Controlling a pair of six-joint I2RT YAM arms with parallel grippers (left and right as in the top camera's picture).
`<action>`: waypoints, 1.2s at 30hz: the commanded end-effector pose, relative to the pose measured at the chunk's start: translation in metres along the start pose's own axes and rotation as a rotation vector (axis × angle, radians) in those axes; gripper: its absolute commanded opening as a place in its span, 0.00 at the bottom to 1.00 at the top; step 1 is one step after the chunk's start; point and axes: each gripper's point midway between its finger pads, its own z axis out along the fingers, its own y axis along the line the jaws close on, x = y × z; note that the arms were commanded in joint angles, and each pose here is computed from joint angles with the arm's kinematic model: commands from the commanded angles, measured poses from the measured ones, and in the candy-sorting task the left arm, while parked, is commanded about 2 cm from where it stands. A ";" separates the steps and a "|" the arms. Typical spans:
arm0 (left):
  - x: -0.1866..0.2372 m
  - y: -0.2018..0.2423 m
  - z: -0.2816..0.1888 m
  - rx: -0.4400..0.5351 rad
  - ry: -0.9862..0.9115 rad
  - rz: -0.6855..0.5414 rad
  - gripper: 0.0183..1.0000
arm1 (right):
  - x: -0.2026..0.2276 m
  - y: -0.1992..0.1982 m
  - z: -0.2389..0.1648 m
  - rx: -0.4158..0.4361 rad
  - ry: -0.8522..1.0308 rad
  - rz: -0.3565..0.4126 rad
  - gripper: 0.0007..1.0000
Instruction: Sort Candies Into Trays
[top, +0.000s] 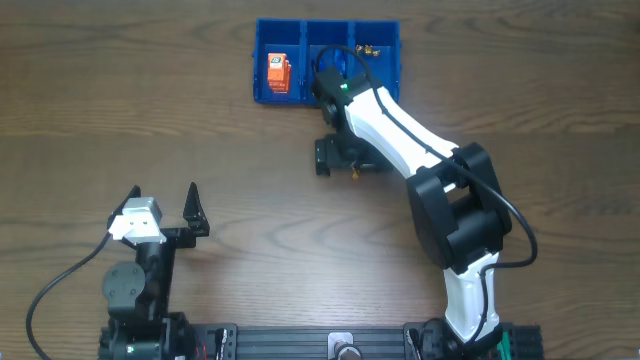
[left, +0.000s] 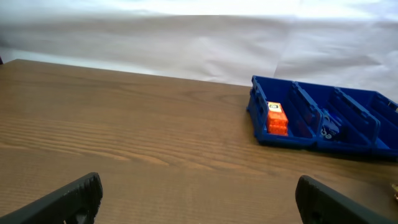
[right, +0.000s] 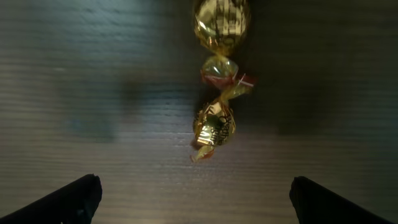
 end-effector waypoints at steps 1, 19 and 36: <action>0.016 0.000 0.001 0.010 0.050 -0.001 1.00 | 0.000 -0.006 0.012 -0.035 0.024 0.054 1.00; 0.016 0.000 0.001 0.009 0.051 -0.001 1.00 | -0.025 -0.014 0.023 -0.026 -0.083 0.077 1.00; 0.016 0.000 0.001 0.009 0.051 -0.001 1.00 | -0.032 -0.019 0.022 0.004 -0.120 0.105 0.84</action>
